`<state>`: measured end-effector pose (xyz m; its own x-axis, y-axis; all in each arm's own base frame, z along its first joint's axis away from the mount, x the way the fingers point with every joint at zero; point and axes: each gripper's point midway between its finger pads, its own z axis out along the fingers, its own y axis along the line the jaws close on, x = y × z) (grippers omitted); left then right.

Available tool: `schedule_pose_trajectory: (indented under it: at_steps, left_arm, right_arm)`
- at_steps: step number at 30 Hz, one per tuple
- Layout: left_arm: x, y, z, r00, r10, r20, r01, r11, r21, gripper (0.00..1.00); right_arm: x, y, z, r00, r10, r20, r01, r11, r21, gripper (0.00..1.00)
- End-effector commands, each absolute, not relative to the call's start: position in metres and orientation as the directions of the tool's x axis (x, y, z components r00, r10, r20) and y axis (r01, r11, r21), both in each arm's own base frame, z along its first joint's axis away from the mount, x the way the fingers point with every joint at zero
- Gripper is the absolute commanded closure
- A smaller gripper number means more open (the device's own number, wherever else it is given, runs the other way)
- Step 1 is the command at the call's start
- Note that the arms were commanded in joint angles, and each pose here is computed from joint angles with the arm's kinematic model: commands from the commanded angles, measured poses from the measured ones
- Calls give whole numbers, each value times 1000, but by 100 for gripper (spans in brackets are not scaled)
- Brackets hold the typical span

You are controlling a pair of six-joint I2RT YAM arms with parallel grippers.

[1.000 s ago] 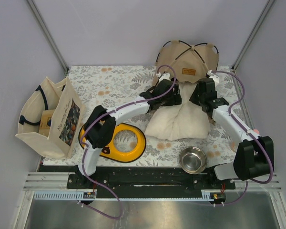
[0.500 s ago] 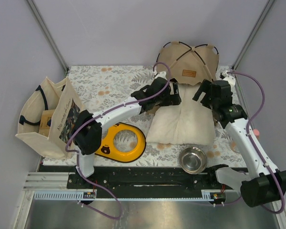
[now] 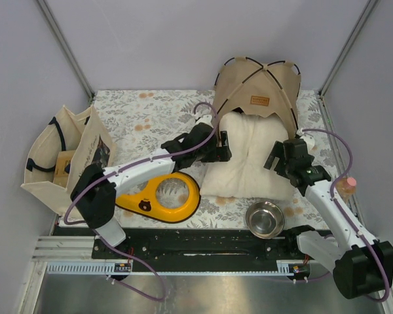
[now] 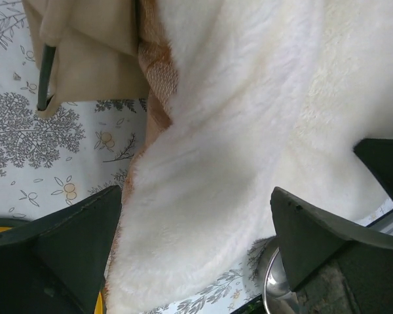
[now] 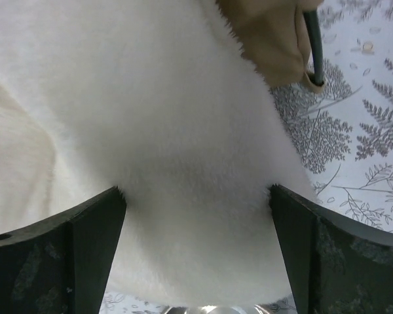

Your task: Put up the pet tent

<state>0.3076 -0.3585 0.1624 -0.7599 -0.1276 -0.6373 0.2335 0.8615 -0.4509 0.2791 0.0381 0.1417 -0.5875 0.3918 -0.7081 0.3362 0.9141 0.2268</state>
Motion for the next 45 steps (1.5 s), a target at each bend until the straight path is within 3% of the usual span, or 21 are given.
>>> schedule_pose_trajectory:
  at_steps: [1, 4, 5, 7, 8, 11, 12, 14, 15, 21, 29, 39, 41, 43, 45]
  left_arm:
    - [291, -370, 163, -740, -127, -661, 334, 783, -524, 1]
    - [273, -389, 146, -778, -132, -614, 357, 712, -605, 1]
    - [269, -395, 140, -789, -128, -600, 359, 697, -621, 2]
    - [263, -404, 130, -805, -109, -583, 358, 694, -625, 14]
    - [264, -408, 128, -808, -105, -580, 357, 696, -623, 24]
    - [273, -418, 136, -798, -112, -592, 361, 697, -619, 56]
    - [277, -420, 140, -792, -110, -601, 363, 706, -608, 73]
    - [287, -426, 152, -775, -101, -623, 375, 720, -584, 97]
    - [293, -430, 162, -767, -99, -634, 382, 723, -575, 100]
    - [322, -454, 207, -731, -118, -672, 388, 738, -552, 100]
    - [348, -458, 202, -721, -140, -679, 339, 783, -522, 100]
    - [407, -451, 177, -687, -195, -700, 262, 832, -489, 100]
    - [405, -452, 177, -697, -198, -690, 272, 817, -509, 91]
    - [401, -450, 179, -692, -199, -694, 287, 806, -518, 66]
    - [392, -442, 178, -695, -206, -689, 284, 802, -526, 45]
  right_arm:
    - [284, 37, 116, -586, 417, -695, 371, 900, 227, 2]
    - [285, 43, 100, -621, 432, -654, 380, 896, 231, 12]
    - [286, 47, 97, -628, 439, -642, 376, 894, 244, 20]
    - [288, 53, 96, -631, 450, -632, 365, 891, 270, 37]
    - [290, 54, 97, -626, 453, -635, 361, 890, 278, 52]
    - [295, 55, 107, -606, 457, -652, 347, 888, 300, 84]
    - [298, 57, 113, -598, 456, -660, 334, 889, 312, 92]
    - [303, 63, 127, -586, 451, -673, 300, 892, 337, 100]
    - [307, 67, 134, -582, 444, -681, 271, 896, 353, 100]
    - [336, 89, 190, -540, 432, -723, 144, 893, 426, 100]
    - [373, 95, 227, -477, 417, -774, 98, 900, 424, 100]
    - [415, 77, 184, -490, 490, -722, 325, 870, 370, 100]
    - [411, 77, 168, -524, 492, -695, 351, 868, 351, 100]
    - [405, 73, 165, -523, 494, -695, 365, 866, 341, 95]
    - [397, 69, 167, -517, 491, -701, 370, 867, 334, 69]
